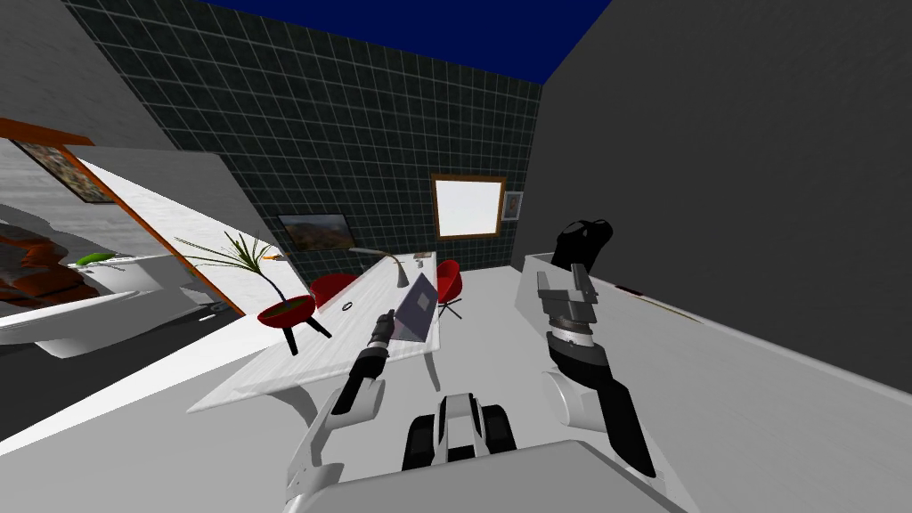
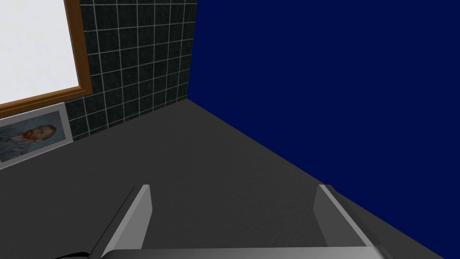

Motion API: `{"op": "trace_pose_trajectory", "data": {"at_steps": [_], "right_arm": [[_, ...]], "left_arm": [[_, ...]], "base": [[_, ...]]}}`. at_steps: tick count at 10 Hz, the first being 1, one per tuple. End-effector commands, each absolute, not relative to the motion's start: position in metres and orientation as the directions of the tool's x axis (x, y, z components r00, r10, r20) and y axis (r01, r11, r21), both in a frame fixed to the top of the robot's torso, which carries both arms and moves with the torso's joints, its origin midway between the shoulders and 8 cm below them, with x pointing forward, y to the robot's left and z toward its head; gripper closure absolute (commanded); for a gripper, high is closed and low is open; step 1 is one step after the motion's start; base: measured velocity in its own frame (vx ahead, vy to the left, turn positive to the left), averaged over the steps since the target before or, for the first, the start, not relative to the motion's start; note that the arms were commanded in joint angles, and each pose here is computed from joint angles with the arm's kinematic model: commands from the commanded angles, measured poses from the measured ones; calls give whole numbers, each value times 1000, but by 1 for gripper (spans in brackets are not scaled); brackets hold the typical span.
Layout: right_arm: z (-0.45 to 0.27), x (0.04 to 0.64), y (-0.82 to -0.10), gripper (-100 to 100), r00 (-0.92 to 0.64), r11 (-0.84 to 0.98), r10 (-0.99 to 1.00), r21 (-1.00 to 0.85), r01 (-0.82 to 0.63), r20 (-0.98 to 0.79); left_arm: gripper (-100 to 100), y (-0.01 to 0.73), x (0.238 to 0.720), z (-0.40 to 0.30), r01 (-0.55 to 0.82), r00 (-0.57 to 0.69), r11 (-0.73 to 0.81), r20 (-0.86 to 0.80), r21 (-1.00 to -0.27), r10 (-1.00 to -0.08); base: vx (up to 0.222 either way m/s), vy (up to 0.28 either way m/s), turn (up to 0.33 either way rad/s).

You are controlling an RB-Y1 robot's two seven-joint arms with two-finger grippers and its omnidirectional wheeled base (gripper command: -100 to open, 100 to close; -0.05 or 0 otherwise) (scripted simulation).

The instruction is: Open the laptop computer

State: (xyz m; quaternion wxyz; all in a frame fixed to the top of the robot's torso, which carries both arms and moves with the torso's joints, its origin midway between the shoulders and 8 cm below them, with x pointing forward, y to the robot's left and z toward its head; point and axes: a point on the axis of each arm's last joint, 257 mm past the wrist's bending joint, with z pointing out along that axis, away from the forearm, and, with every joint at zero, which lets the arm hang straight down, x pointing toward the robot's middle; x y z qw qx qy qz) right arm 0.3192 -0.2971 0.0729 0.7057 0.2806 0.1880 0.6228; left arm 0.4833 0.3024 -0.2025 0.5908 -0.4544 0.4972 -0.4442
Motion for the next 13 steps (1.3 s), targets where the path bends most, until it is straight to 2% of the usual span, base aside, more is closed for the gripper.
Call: {"op": "trace_pose_trajectory", "data": {"at_steps": [1, 2, 3, 6, 7, 10, 11, 13], "right_arm": [[73, 319, -297, 0, 153, 67, 985, 630, -774, 84], [73, 319, -297, 0, 153, 67, 985, 630, -774, 84], [73, 319, -297, 0, 153, 67, 985, 630, -774, 84], [73, 319, -297, 0, 153, 67, 985, 630, -774, 84], [73, 319, -297, 0, 153, 67, 985, 630, -774, 84], [73, 319, -297, 0, 153, 67, 985, 630, -774, 84], [73, 319, -297, 0, 153, 67, 985, 630, -774, 84], [73, 319, -297, 0, 153, 67, 985, 630, -774, 84]], "left_arm": [[100, 301, 494, -216, 67, 95, 164, -157, -984, -983], [100, 301, 494, -219, 61, 95, 163, -157, -985, -983], [100, 294, 508, -204, 121, 75, 119, -111, -986, -991], [100, 295, 510, -231, 69, 72, 114, -109, -991, -991], [100, 289, 522, -215, 127, 54, 71, -65, -989, -996], [100, 290, 526, -242, 74, 52, 67, -63, -995, -997], [-100, 297, 538, -232, 98, 54, 78, -73, -992, -996], [-100, 306, 552, -230, 101, 59, 88, -82, -991, -995]], "base": [[-28, -4, -13], [-11, -10, -7], [-45, 4, 68], [-25, 8, 19], [-36, 6, 82], [-26, 5, 12], [-73, -12, -47], [-94, -20, -44]]}}
